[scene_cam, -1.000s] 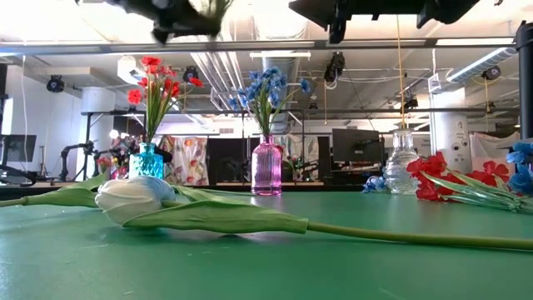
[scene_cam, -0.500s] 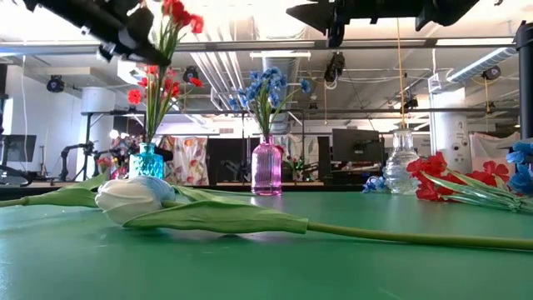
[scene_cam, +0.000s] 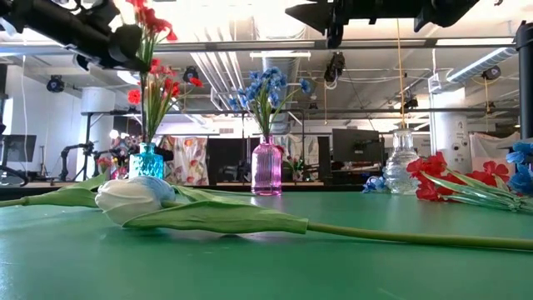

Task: Sort flowers into vase by color
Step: Put the top red flowers into the blue vase

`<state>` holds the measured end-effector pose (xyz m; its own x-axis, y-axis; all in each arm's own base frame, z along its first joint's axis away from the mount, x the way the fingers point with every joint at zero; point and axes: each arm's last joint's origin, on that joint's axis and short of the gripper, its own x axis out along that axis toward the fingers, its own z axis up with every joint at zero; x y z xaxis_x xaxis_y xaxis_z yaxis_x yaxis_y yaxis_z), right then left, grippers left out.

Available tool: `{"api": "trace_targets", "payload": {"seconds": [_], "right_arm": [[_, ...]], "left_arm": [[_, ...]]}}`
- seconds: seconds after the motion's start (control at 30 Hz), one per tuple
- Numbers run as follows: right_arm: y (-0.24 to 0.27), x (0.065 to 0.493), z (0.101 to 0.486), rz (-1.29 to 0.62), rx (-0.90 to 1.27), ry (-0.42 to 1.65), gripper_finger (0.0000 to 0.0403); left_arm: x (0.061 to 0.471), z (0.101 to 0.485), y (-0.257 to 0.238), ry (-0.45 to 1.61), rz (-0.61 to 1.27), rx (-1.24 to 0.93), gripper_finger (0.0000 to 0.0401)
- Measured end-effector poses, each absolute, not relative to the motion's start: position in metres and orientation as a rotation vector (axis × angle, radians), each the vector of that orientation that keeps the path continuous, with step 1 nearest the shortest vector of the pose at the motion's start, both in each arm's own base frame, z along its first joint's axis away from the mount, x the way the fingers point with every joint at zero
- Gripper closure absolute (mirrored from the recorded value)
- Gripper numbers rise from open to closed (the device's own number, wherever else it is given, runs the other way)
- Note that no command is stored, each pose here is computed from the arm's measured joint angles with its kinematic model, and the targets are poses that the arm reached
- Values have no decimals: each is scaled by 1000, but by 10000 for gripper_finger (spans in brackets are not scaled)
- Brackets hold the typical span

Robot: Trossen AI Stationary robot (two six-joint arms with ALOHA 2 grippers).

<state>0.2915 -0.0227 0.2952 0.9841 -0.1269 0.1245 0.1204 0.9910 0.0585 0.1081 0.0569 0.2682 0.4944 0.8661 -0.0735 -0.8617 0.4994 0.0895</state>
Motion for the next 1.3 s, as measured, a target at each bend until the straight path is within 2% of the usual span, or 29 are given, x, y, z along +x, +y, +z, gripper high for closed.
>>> {"api": "trace_targets", "payload": {"seconds": [0.8, 1.07, 1.3], "right_arm": [[-23, 291, 296, -124, 49, -133, 206], [-23, 291, 296, -124, 49, -134, 206], [-23, 291, 296, -124, 50, -133, 206]], "left_arm": [[118, 246, 68, 112, 1082, -60, 399], [117, 242, 67, 129, 1087, -102, 361], [113, 242, 66, 204, 1094, -124, 305]]}}
